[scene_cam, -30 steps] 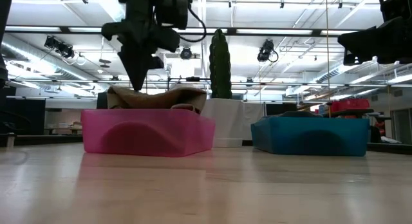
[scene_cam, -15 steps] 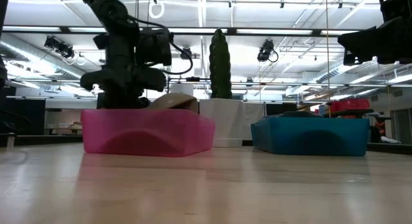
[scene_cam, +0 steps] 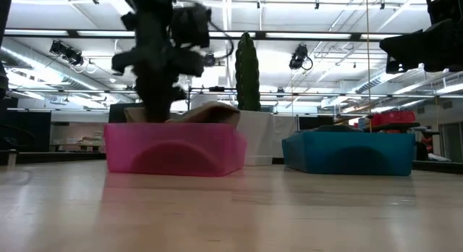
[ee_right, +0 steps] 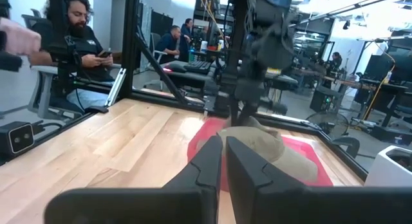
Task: Pick & Place hat
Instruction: Put the brown cap into the red bin
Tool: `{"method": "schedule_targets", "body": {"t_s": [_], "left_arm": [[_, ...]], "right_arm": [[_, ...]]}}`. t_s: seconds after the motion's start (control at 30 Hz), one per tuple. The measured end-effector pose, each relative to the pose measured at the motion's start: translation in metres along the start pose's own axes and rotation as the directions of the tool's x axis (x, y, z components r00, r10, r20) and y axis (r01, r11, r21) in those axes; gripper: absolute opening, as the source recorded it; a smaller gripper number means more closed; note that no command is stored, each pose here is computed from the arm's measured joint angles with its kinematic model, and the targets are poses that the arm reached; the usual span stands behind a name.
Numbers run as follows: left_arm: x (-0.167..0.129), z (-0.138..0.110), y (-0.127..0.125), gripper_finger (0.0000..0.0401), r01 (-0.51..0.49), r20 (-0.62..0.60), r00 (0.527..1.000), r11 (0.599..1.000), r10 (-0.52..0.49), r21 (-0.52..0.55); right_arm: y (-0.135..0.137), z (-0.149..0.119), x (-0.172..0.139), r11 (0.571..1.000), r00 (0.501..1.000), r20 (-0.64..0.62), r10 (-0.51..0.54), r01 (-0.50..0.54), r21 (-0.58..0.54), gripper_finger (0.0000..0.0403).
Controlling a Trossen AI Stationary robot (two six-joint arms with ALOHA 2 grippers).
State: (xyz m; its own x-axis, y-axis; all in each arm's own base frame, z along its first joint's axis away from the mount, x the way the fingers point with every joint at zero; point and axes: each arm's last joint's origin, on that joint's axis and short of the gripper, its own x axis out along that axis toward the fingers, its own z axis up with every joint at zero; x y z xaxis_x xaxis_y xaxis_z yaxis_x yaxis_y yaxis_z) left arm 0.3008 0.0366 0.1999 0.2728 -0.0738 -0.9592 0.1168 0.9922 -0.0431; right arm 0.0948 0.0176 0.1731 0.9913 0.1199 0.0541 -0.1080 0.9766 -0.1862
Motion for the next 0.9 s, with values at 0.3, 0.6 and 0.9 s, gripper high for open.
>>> {"method": "schedule_targets", "body": {"t_s": [0.3, 0.6, 0.9], "left_arm": [[-0.051, 0.041, -0.014, 0.0002, -0.141, 0.112, 0.985, 0.986, 0.130, 0.093], [-0.028, 0.058, -0.006, 0.0002, -0.223, 0.198, 0.959, 0.971, 0.204, 0.082], [0.070, 0.045, 0.002, 0.0002, -0.110, -0.073, 0.991, 0.992, 0.115, 0.068]], "right_arm": [[0.000, 0.000, 0.000, 1.000, 1.000, 0.000, 0.000, 0.000, 0.000, 0.0025], [0.000, 0.000, 0.000, 1.000, 1.000, 0.000, 0.000, 0.000, 0.000, 0.0025], [0.000, 0.000, 0.000, 1.000, 1.000, 0.000, 0.000, 0.000, 0.000, 0.0025]]}}
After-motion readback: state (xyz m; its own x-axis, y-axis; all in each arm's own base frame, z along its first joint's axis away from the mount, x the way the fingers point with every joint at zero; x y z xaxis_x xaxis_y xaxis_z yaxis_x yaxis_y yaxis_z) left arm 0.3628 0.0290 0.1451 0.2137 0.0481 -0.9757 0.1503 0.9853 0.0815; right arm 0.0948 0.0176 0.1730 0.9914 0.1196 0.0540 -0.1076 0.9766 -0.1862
